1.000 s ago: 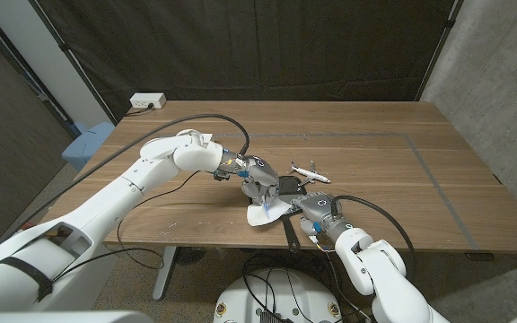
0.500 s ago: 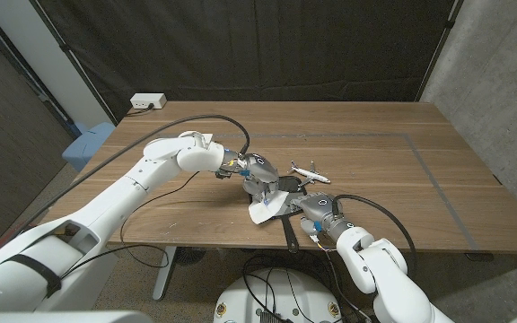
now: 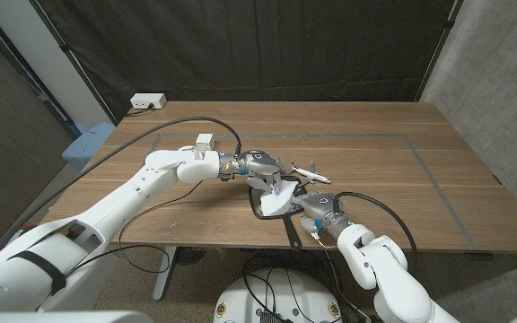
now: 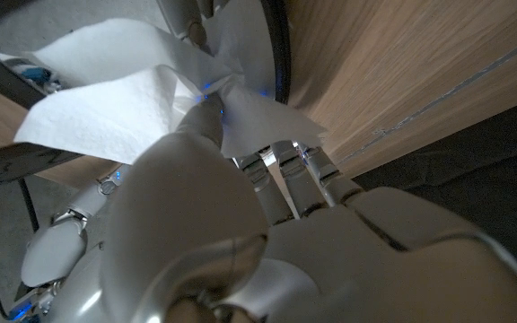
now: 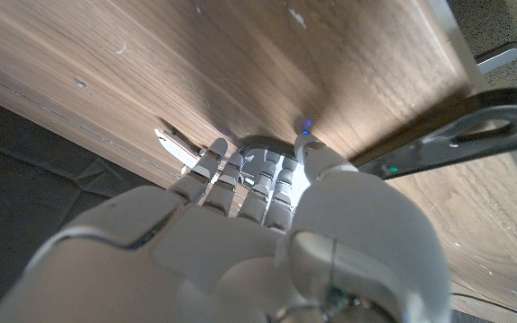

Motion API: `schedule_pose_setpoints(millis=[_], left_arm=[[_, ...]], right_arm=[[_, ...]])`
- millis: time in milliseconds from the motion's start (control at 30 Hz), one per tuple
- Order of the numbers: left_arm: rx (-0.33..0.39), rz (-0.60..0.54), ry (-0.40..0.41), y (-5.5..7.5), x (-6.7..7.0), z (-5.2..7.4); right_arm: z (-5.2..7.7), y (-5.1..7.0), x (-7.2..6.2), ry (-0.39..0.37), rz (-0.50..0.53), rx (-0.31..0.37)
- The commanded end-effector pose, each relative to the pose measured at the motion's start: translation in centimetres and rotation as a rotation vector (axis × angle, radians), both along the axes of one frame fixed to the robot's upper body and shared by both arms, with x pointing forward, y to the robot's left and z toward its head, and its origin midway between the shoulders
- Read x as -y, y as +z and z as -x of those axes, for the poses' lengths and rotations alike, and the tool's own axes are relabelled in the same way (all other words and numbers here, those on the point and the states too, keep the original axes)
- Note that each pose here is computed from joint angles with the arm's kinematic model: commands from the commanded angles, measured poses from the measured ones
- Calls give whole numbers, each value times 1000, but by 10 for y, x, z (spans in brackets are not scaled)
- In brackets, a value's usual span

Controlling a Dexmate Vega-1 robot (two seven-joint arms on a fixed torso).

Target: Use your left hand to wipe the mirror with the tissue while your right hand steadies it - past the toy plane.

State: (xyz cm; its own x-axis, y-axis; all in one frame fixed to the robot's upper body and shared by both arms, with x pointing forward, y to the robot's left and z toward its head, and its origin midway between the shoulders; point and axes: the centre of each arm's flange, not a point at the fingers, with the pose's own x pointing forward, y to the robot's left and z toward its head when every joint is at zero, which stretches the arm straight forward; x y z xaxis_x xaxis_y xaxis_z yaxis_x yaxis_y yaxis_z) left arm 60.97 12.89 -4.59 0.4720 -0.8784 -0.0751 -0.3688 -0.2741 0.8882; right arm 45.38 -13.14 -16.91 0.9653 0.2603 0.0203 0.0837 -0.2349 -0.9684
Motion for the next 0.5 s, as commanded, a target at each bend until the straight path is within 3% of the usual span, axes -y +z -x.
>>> schedule_pose_setpoints(millis=[33, 233, 500], left_arm=[[399, 246, -187, -15, -9, -12], [429, 340, -205, -12, -11, -9], [381, 620, -230, 22, -25, 11]], right_arm=[[-3, -1, -1, -3, -7, -14], [-3, -1, -1, -10, -7, -18], [-5, 0, 0, -11, -15, -14]])
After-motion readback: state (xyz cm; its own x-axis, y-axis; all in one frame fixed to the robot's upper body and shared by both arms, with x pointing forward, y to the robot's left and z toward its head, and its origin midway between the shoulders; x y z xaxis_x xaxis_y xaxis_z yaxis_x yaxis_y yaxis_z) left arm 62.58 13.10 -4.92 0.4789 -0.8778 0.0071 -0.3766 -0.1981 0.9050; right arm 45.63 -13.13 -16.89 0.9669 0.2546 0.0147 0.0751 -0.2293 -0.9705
